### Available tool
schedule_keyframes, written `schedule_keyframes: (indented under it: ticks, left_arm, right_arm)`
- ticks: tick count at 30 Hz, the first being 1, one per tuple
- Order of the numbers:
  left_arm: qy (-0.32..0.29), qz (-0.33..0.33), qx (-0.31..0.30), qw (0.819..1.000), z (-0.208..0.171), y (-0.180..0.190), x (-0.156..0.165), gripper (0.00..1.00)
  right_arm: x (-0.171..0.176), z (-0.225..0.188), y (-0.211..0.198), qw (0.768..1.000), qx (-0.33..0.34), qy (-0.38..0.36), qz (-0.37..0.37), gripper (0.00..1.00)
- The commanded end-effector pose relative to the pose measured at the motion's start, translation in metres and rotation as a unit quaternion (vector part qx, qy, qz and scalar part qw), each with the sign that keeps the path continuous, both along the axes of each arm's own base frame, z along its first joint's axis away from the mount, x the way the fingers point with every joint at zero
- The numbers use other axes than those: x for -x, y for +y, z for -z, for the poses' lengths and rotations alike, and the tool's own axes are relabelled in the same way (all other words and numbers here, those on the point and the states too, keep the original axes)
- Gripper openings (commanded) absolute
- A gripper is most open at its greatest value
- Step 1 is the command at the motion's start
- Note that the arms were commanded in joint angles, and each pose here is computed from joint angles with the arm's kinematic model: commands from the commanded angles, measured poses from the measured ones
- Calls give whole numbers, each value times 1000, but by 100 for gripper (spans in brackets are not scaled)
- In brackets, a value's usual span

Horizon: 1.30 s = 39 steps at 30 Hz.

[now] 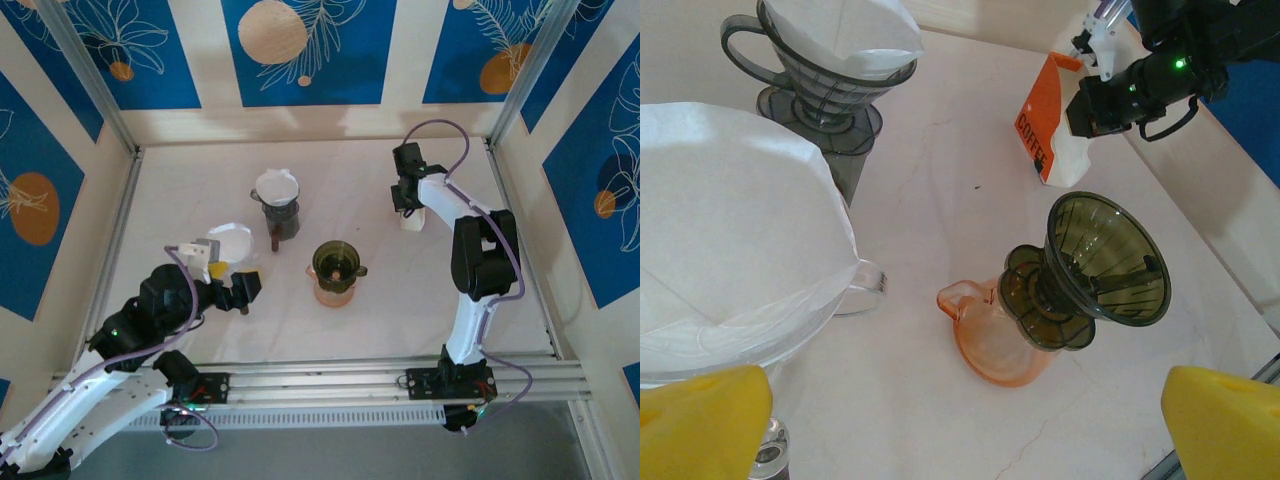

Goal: Place the coffee filter in the dripper

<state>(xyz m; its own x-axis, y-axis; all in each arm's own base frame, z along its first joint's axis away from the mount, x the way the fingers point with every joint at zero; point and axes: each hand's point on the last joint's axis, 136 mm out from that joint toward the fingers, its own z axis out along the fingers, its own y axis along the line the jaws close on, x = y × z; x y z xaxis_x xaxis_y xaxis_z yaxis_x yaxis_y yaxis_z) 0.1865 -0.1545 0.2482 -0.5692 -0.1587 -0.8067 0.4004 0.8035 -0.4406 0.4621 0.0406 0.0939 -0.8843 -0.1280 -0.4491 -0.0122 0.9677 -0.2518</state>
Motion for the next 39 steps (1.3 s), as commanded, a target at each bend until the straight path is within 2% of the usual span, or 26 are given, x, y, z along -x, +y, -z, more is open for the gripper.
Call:
schedule_keyframes:
  ticks: [1,7,11,17,22,26,31,35,39]
  left_arm:
    - [-5,3,16,1000,-9,-1,1,100]
    - [-7,2,18,1000,-9,0,2,100]
    - [-9,7,23,1000,-11,-1,4,100]
    - [-16,16,25,999,-20,-2,6,100]
    - [-29,24,24,999,-30,-1,9,100]
    - [-37,24,21,999,-35,1,10,100]
    - [-39,26,20,999,-36,0,10,100]
    - [-39,34,21,998,-37,-3,10,100]
    - [-33,45,18,998,-35,-8,10,100]
  right_arm:
    - [-3,-16,2,1000,2,-26,3,0]
    - [5,-46,4,998,-11,-59,10,0]
    - [25,-71,12,997,-26,-75,15,0]
    - [76,-115,37,991,-66,-113,-3,0]
    - [135,-158,73,982,-125,-120,-70,0]
    - [190,-185,105,968,-196,-73,-138,0]
    - [239,-206,130,945,-273,20,-178,0]
    - [262,-206,149,926,-317,97,-179,0]
    - [267,-197,162,916,-331,156,-163,0]
